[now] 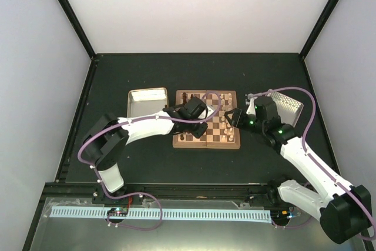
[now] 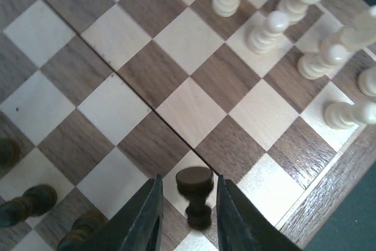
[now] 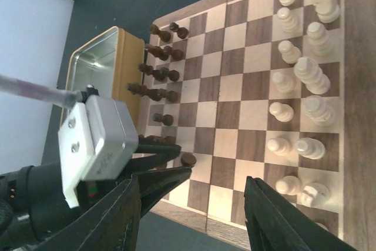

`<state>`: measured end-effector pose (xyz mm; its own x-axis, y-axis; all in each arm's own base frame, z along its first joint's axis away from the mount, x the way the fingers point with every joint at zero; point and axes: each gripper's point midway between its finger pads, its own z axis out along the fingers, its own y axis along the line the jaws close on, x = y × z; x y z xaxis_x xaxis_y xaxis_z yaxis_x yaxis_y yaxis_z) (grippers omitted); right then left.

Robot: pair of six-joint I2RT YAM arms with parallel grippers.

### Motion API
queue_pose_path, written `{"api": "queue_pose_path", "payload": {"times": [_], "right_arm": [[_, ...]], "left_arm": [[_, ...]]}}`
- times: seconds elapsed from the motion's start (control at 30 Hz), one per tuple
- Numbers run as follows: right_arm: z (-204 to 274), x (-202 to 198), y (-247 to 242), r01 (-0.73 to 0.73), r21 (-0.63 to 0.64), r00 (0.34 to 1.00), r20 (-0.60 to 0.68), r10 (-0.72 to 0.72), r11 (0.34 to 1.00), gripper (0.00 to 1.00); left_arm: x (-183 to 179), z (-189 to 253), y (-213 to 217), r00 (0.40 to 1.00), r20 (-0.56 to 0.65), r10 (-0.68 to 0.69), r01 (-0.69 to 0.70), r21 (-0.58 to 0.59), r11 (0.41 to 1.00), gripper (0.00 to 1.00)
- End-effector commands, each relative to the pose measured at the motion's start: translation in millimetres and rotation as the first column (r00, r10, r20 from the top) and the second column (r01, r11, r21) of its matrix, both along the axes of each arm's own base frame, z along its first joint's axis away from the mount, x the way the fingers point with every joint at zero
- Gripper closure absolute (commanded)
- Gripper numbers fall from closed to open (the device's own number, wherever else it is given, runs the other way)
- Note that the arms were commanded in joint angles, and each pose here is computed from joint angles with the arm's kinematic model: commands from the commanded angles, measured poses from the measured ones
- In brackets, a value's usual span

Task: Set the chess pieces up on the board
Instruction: Place the chess piece on the chessboard.

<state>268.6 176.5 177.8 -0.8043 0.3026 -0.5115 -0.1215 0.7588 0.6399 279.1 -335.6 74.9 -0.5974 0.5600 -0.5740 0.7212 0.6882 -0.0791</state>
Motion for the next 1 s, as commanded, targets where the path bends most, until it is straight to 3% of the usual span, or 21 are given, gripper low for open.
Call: {"api": "queue_pose_path", "payload": {"times": [0.0, 0.23, 0.5, 0.73, 0.87, 0.97], "right_arm": [[-9, 3, -11, 0.047, -0.04, 0.999, 0.016, -0.047, 0.998, 0.5], [-14, 2, -5, -0.002, -0.044, 1.0, 0.014, 0.002, 0.999, 0.5], [-32, 3, 17, -0.128, -0.1, 0.991, -0.039, 0.125, 0.987, 0.52], [-60, 4, 48, -0.195, -0.257, 0.98, -0.076, 0.181, 0.946, 0.52], [-79, 6, 66, -0.222, -0.367, 0.975, -0.101, 0.199, 0.903, 0.52], [-93, 10, 72, -0.22, -0.428, 0.975, -0.124, 0.184, 0.877, 0.52]], "left_arm": [[4, 1, 5, 0.995, -0.047, 0.084, -0.082, 0.052, 0.995, 0.69], [4, -6, 6, 0.99, -0.071, 0.123, -0.12, 0.047, 0.992, 0.64], [7, 13, 3, 0.979, -0.097, 0.182, -0.188, -0.059, 0.98, 0.62], [27, 68, 54, 0.906, -0.091, 0.413, -0.422, -0.249, 0.872, 0.62], [31, 94, 90, 0.852, -0.082, 0.517, -0.513, -0.332, 0.792, 0.58], [27, 104, 106, 0.837, -0.082, 0.541, -0.53, -0.366, 0.765, 0.57]]}}
